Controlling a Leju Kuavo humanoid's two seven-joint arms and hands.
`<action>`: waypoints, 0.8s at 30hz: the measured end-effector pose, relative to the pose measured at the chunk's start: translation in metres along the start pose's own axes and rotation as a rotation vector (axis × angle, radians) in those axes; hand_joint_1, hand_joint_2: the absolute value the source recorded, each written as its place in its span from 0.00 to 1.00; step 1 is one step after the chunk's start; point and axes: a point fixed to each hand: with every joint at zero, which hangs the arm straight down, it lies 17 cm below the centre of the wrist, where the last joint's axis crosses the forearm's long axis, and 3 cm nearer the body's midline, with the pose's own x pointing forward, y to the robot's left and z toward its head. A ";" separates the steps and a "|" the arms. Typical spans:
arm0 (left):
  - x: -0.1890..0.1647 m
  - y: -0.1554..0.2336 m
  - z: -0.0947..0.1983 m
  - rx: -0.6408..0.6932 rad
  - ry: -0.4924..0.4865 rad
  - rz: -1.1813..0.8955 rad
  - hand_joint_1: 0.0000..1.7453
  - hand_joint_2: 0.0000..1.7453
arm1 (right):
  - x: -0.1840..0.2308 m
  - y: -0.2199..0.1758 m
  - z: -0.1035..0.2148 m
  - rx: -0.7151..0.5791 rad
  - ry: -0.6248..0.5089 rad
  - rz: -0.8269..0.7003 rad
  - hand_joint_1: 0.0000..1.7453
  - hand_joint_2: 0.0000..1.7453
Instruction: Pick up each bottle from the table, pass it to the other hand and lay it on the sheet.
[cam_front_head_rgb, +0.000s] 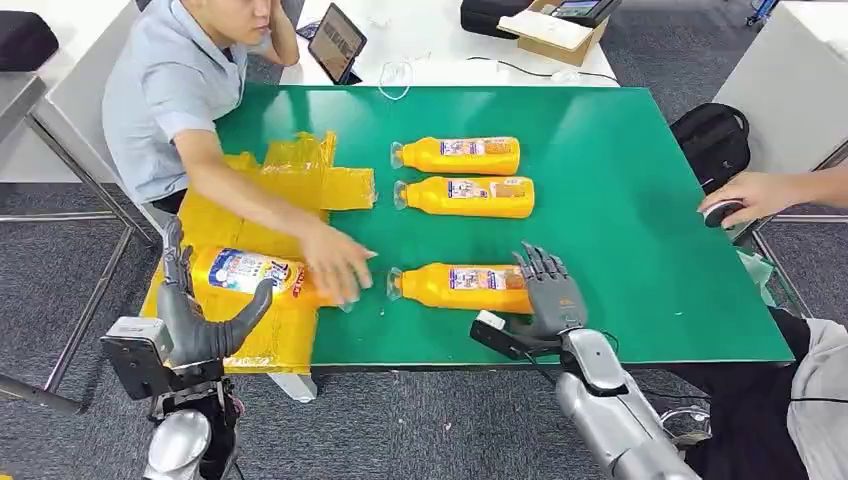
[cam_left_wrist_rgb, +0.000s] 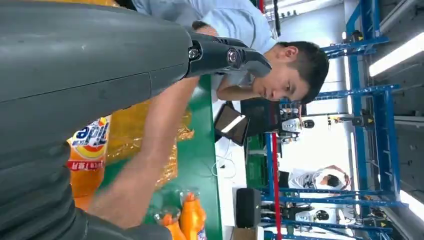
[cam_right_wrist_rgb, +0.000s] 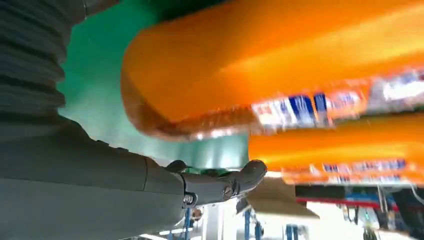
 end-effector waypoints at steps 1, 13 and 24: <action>0.001 0.000 0.000 0.002 -0.003 -0.006 0.00 1.00 | -0.002 0.003 0.000 0.010 0.005 0.000 0.00 1.00; 0.003 -0.006 -0.003 -0.015 -0.020 -0.029 0.00 1.00 | -0.007 0.009 -0.014 0.042 0.027 0.004 0.00 1.00; -0.003 -0.023 -0.008 -0.060 -0.004 0.025 0.00 1.00 | 0.005 0.033 -0.030 0.191 0.038 -0.111 0.95 1.00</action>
